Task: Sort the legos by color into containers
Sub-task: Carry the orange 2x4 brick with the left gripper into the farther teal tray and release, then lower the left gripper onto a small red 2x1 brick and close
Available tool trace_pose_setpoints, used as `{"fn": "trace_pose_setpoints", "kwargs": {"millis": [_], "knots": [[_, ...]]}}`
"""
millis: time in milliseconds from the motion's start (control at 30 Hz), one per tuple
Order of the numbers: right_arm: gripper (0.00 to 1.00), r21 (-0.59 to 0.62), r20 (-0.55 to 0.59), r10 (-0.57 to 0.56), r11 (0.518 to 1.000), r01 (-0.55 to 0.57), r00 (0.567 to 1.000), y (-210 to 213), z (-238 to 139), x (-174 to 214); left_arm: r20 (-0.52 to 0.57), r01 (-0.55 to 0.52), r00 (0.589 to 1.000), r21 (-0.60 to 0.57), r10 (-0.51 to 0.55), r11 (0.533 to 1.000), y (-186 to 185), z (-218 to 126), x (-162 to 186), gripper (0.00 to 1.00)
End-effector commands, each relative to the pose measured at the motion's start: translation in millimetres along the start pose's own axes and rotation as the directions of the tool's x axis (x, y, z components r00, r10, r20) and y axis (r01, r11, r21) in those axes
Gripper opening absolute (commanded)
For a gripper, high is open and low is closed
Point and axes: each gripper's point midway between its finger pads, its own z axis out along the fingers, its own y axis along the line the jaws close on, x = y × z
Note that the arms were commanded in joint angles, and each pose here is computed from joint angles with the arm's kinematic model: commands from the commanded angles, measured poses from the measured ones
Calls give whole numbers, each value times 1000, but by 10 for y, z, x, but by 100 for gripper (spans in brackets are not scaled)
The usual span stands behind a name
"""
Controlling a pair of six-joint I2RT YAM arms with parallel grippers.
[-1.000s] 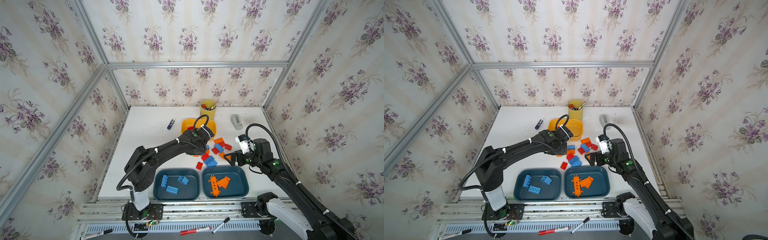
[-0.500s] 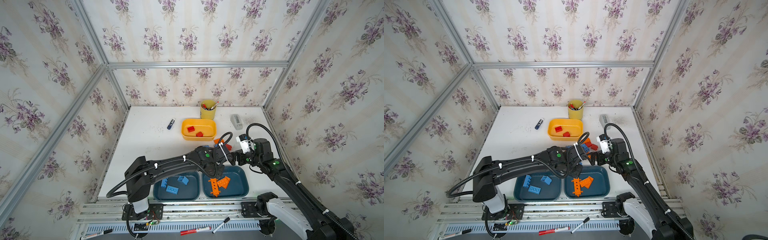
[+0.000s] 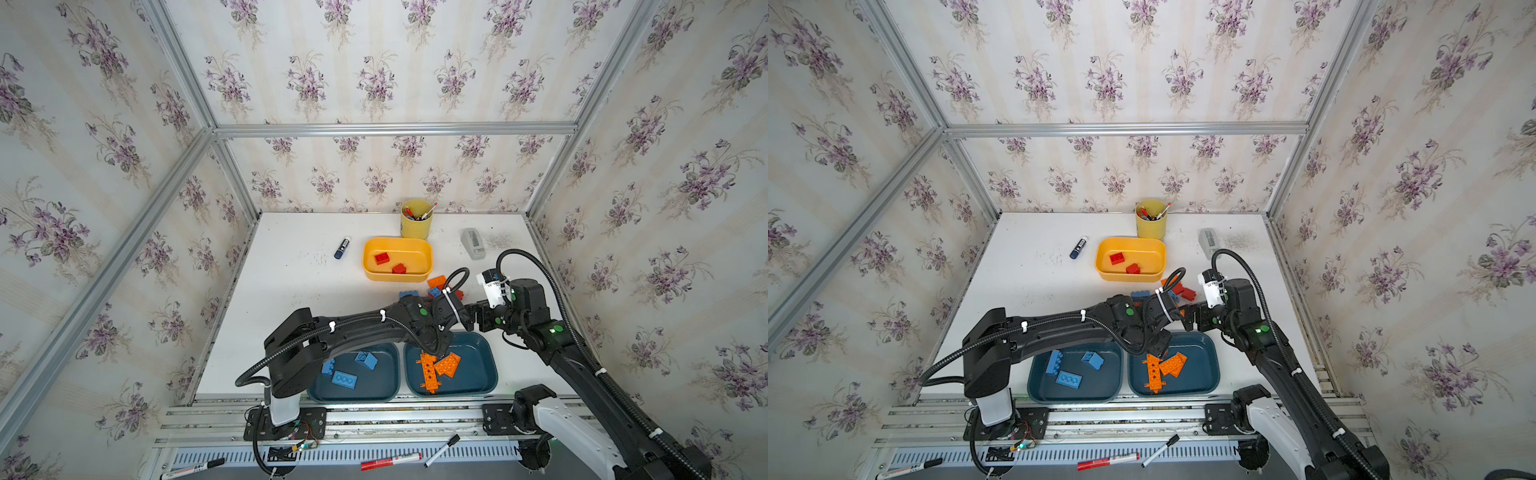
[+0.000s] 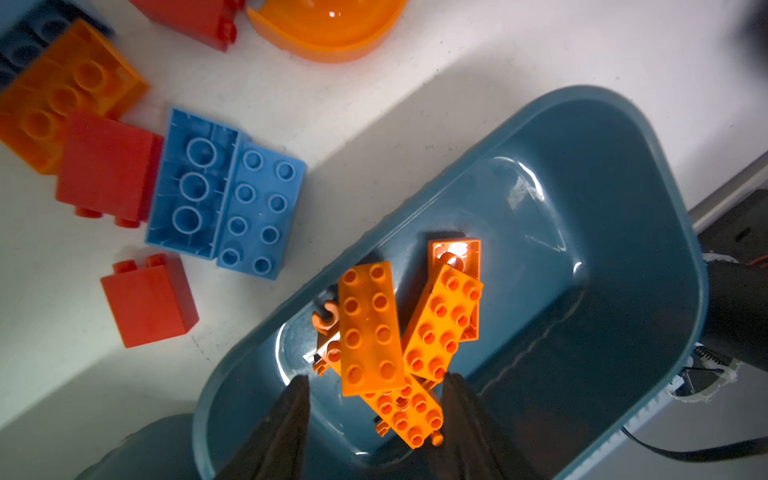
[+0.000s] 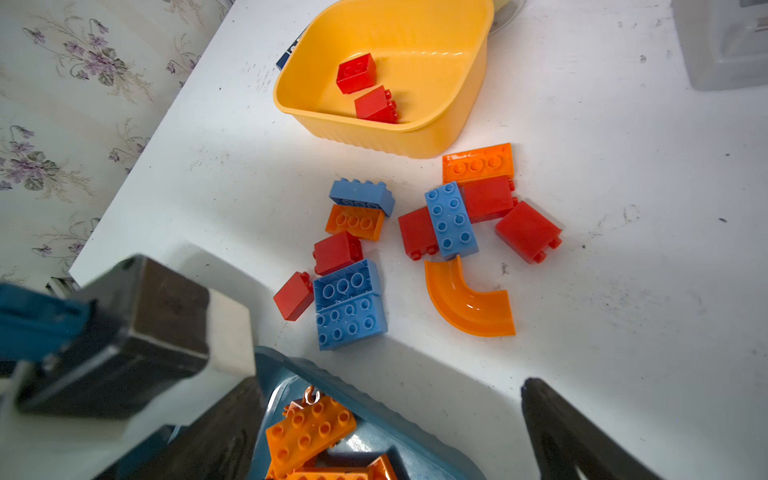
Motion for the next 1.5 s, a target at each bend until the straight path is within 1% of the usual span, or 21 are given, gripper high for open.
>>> {"fn": "trace_pose_setpoints", "kwargs": {"millis": [0, 133, 233, 300, 467, 600, 800, 1000, 1167, 1300, 1467], "knots": [[100, -41, 10, -13, 999, 13, 1000, 84, -15, -46, 70, -37, 997, 22, 35, 999, 31, -162, -126, 63], [100, -49, 9, -13, 999, 13, 1000, 99, -17, -52, 86, -40, 996, 50, 36, 998, 185, -358, -123, 71], [100, -59, 8, -14, 998, 15, 1000, 120, -26, -53, 96, -41, 995, 17, 39, 999, 448, -457, -118, 71], [100, -67, 8, -14, 998, 14, 1000, 134, -27, -54, 92, -13, 996, -12, 14, 1000, 675, -461, -115, 71], [100, -88, 3, -11, 996, 11, 1000, 169, -25, -51, 56, 57, 997, -71, -53, 996, 1133, -297, -123, 72], [100, -97, -5, -5, 995, 4, 1000, 183, -25, -32, 33, 63, 998, -118, -60, 991, 1322, -101, -147, 71], [100, -116, -16, 1, 993, -3, 1000, 210, -21, -7, -28, -11, 1000, -126, 8, 992, 1379, 227, -102, 70], [100, -115, -24, 6, 993, -8, 1000, 206, -17, 17, -92, 45, 994, -66, -51, 997, 1315, 433, 9, 69], [100, -121, -29, 10, 993, -14, 1000, 205, 8, 20, -121, 67, 990, -50, -73, 996, 1214, 545, 109, 69], [100, -123, -31, 10, 992, -13, 999, 207, 17, 11, -133, 90, 986, -61, -97, 994, 1162, 592, 162, 69], [100, -122, -32, 8, 992, -12, 999, 203, 22, 16, -149, 124, 978, -138, -145, 983, 1281, 696, 269, 69]]}}
